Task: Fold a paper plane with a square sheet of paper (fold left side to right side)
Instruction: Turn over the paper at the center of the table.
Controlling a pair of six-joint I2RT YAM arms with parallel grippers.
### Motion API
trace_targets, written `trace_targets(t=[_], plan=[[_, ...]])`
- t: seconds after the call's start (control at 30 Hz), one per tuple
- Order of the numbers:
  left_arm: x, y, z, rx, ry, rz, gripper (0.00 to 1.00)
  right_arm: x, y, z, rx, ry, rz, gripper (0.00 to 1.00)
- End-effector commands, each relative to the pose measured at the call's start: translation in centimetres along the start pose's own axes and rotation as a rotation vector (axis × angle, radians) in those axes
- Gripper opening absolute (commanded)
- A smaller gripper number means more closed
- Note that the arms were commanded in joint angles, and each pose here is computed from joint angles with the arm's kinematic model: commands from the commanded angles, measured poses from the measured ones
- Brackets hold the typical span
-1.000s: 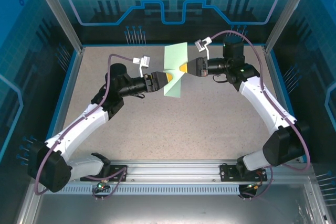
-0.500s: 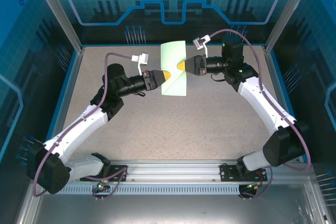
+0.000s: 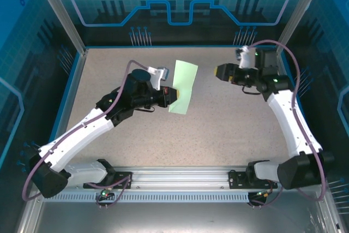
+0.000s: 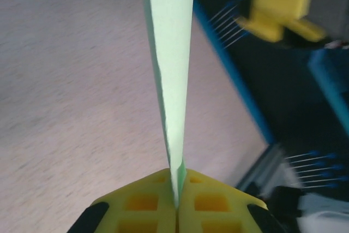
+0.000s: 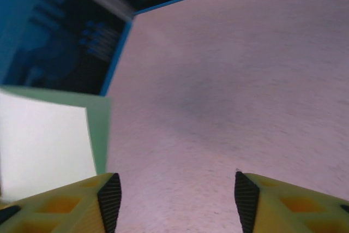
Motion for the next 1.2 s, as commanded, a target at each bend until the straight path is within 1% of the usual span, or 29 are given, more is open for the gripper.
trace_targets(t=[0.0,0.07,0.17,0.23,0.3,0.4,0.47,0.6,0.67,0.77,1.07,1.17], plan=[[4.4,-3.8,0.5,0.178,0.358,0.092,0.05,-4.6,-1.1,-2.0,-0.049,-0.159,0.096,0.67],[5.0,-4.8,1.1,0.226,0.463,0.121,0.04,-5.9,-1.2,-2.8,-0.073,-0.181,0.129,0.74],[6.4,-6.1,1.8,0.296,0.667,0.147,0.0,-7.0,-1.6,-3.6,-0.076,-0.175,0.156,0.76],[7.3,-7.0,2.5,0.356,0.798,0.165,0.0,-7.3,-1.8,-3.7,-0.064,-0.16,0.162,0.78],[8.1,-8.0,3.7,0.419,0.915,0.188,0.0,-7.7,-2.1,-3.8,-0.06,-0.159,0.171,0.84],[8.7,-9.2,5.4,0.474,1.02,0.205,0.0,-8.0,-2.4,-3.8,-0.059,-0.153,0.176,0.9],[9.1,-9.9,6.5,0.504,1.052,0.2,0.0,-8.2,-2.5,-3.9,-0.06,-0.156,0.177,0.99],[10.3,-11.8,8.5,0.585,1.111,0.2,0.0,-8.4,-2.7,-4.2,-0.062,-0.146,0.183,0.99],[10.7,-12.6,9.4,0.625,1.134,0.201,0.0,-8.6,-2.9,-4.2,-0.059,-0.145,0.19,0.99],[11.0,-13.8,10.9,0.671,1.129,0.183,0.0,-8.8,-3.1,-4.2,-0.056,-0.139,0.197,0.99],[10.0,-16.8,15.4,0.752,0.932,0.051,0.0,-9.4,-3.5,-4.1,-0.035,-0.134,0.216,0.99],[9.7,-17.2,16.4,0.769,0.862,0.0,0.0,-9.2,-3.5,-3.8,-0.025,-0.074,0.244,0.99]])
Point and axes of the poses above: each hand's point on the last joint's axis, 136 mm out from that joint toward the fingers, its own z axis out along the fingers, its own x axis along the line the jaws close on, y = z × x, the point moved 3 cm from there along -z, back along the fingers, and after that the axes turned 6 degrees about z, right-handed, at the moved point
